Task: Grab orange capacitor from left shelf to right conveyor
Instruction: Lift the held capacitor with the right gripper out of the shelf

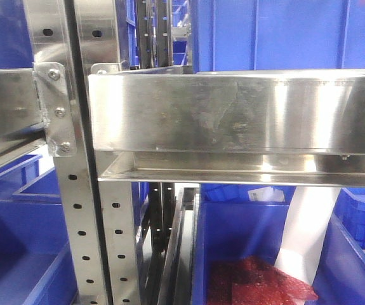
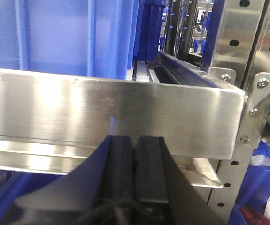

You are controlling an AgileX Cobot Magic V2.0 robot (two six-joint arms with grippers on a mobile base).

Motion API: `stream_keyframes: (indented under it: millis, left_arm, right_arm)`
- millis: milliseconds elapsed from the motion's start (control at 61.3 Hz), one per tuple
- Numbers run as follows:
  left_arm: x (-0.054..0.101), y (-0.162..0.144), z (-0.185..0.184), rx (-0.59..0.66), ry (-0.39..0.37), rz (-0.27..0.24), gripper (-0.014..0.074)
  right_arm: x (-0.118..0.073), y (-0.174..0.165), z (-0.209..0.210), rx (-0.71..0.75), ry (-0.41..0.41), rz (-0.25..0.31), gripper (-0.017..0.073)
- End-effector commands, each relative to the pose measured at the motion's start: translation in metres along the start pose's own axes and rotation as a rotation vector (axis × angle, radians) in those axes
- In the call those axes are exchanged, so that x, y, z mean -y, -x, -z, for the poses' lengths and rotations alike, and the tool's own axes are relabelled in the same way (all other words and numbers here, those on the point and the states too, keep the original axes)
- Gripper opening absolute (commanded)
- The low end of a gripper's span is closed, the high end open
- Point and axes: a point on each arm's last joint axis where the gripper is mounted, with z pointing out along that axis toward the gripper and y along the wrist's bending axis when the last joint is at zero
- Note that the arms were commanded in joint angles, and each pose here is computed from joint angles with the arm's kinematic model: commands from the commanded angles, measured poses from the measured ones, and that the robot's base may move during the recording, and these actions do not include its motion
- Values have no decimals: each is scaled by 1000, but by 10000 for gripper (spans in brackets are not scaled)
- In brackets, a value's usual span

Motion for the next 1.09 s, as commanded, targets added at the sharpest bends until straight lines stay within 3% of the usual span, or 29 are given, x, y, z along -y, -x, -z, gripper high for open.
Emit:
stream_keyframes:
  millis: [0,196,686,1077]
  left_arm:
    - [1,12,2,116,-7,1,-105]
    - [1,12,2,116,-7,1,-105]
    - [1,12,2,116,-7,1,-105]
    - [1,12,2,116,-7,1,-105]
  right_arm:
    - [2,25,34,91,-25,38,73]
    - [7,11,85,47,-69,102,73]
    - [15,-45,209,96,-120,98,73]
    - [17,-54,230,142,-124,89,73]
